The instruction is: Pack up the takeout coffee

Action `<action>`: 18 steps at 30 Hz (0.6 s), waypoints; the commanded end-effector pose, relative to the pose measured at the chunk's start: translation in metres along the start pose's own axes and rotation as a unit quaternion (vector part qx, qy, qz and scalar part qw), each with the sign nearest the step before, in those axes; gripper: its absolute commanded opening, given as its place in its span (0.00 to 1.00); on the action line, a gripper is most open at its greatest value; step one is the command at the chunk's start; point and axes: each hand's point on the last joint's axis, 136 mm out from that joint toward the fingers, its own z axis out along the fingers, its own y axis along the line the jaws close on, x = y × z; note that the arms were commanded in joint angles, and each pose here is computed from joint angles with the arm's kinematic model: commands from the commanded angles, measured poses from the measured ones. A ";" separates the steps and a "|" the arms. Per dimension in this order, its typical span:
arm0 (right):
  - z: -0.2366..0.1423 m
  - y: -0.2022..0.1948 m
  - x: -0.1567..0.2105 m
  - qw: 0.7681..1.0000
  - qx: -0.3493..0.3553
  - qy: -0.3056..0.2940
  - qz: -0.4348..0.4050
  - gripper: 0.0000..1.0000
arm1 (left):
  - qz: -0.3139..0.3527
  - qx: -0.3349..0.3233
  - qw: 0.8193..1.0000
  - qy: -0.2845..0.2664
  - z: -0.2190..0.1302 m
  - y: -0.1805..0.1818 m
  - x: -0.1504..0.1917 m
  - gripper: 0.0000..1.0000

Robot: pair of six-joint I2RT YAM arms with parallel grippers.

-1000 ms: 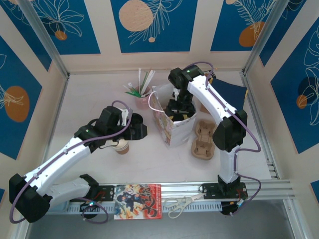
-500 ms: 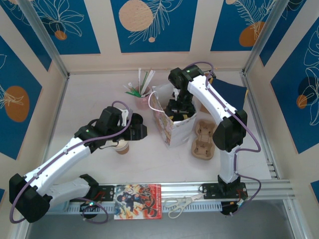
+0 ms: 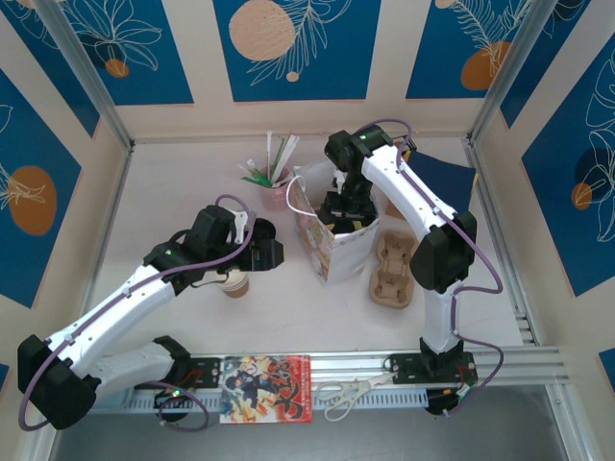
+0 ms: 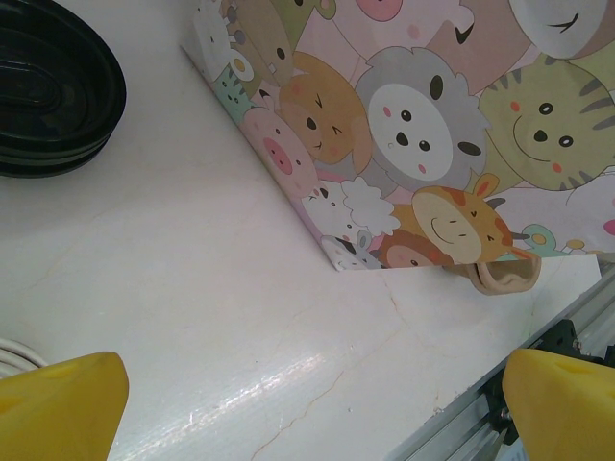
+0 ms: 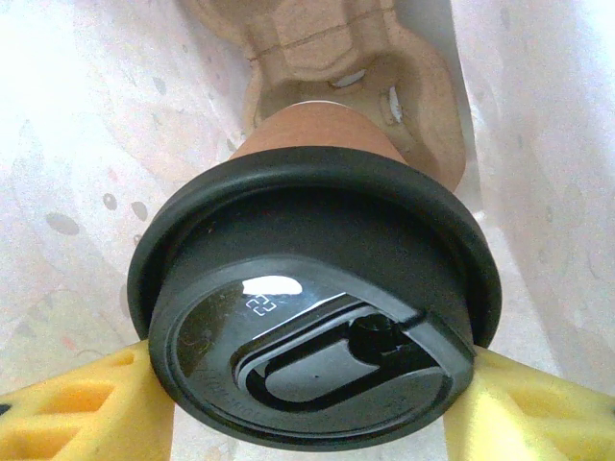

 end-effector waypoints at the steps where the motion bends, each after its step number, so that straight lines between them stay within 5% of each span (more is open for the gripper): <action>1: -0.003 -0.006 0.010 1.000 0.010 0.023 0.016 0.64 | 0.000 0.008 1.000 0.001 0.000 0.000 0.000 1.00; 18: -0.007 -0.014 0.009 0.999 0.026 0.017 0.026 0.64 | 0.001 0.009 1.000 0.002 0.001 -0.001 0.000 1.00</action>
